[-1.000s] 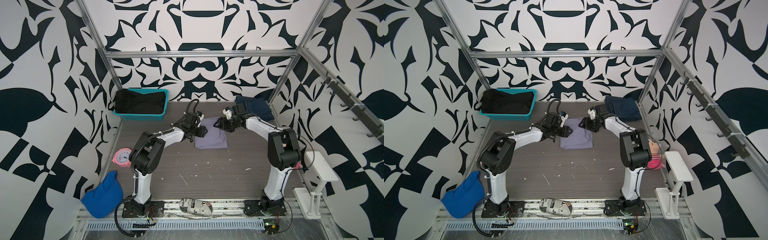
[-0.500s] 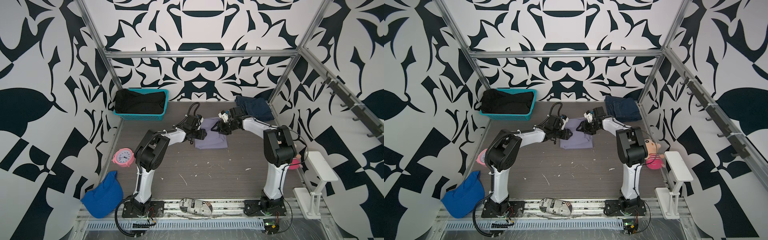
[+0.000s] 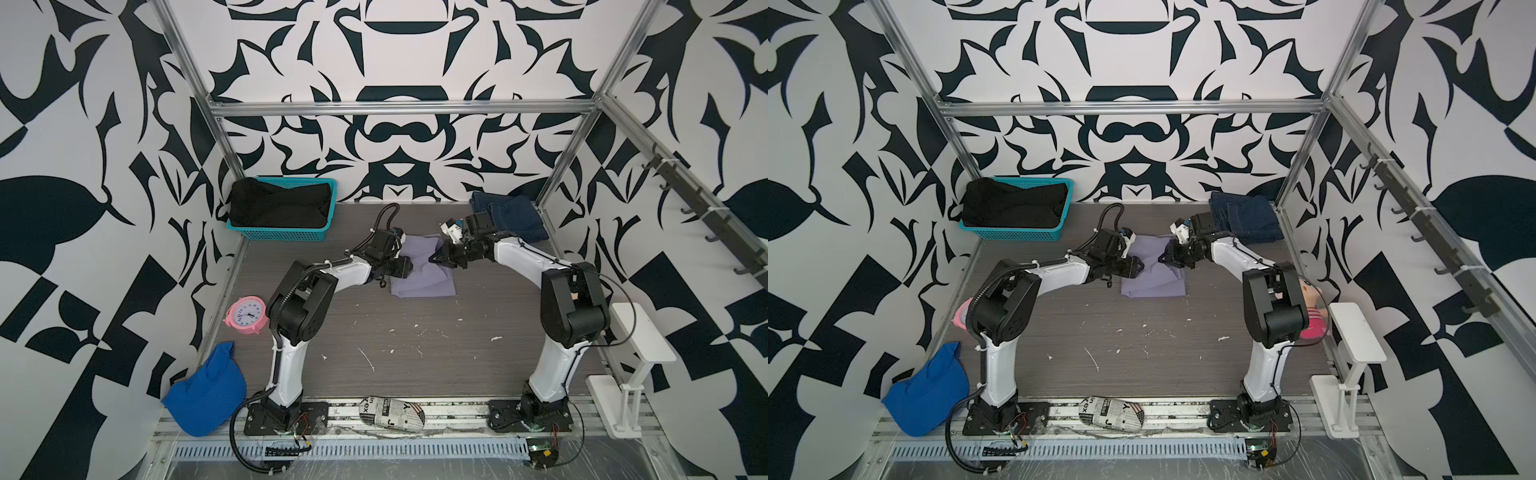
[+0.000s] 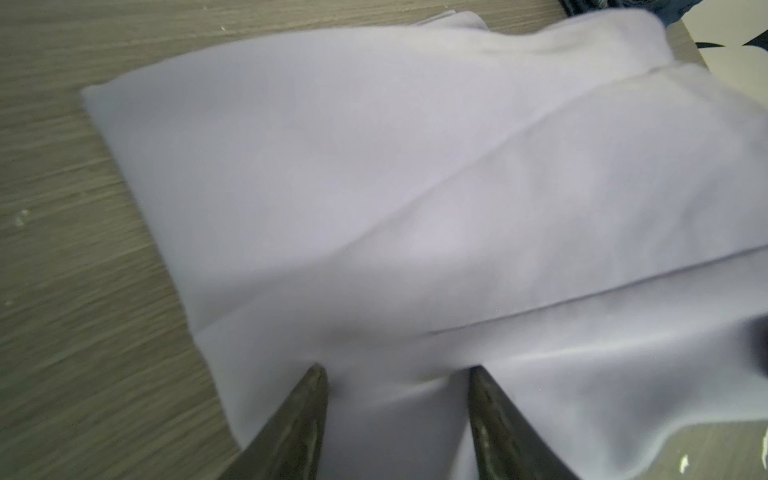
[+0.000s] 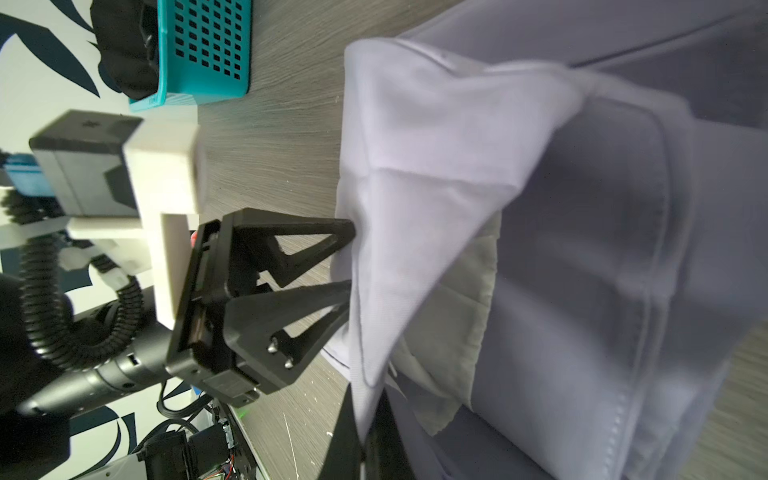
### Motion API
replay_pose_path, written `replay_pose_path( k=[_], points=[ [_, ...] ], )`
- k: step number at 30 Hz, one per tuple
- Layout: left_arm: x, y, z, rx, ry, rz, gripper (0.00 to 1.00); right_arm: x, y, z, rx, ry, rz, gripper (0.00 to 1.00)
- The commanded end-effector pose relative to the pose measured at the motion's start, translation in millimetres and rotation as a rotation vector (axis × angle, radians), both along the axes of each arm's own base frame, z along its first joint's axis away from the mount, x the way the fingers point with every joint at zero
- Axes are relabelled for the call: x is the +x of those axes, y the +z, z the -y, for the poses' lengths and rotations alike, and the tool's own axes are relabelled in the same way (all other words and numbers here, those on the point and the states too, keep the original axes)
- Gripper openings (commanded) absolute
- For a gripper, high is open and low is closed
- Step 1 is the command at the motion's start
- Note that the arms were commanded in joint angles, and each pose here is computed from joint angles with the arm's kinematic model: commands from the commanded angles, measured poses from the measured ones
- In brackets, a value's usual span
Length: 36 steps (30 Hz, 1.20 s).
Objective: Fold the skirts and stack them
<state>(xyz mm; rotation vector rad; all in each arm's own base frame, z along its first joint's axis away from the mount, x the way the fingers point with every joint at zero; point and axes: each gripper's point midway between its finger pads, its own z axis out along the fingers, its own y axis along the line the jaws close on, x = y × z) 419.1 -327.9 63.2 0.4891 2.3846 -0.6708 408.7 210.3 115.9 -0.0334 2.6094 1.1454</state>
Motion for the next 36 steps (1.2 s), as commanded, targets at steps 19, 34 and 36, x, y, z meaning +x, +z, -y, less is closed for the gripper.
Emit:
replay_pose_path(
  k=[19,34,36],
  points=[
    [-11.6,106.5,-15.9,-0.078,0.030,0.153,0.59,15.4,-5.4,41.9,-0.249,-0.106,0.010,0.27],
    [-44.5,35.3,3.2,-0.191,0.001,-0.015,0.05,-23.9,-8.1,-11.2,0.036,0.007,-0.007,0.00],
    [-55.9,16.5,1.5,-0.190,0.008,-0.037,0.04,-30.3,-24.2,-10.6,0.044,0.010,-0.019,0.00]
  ],
)
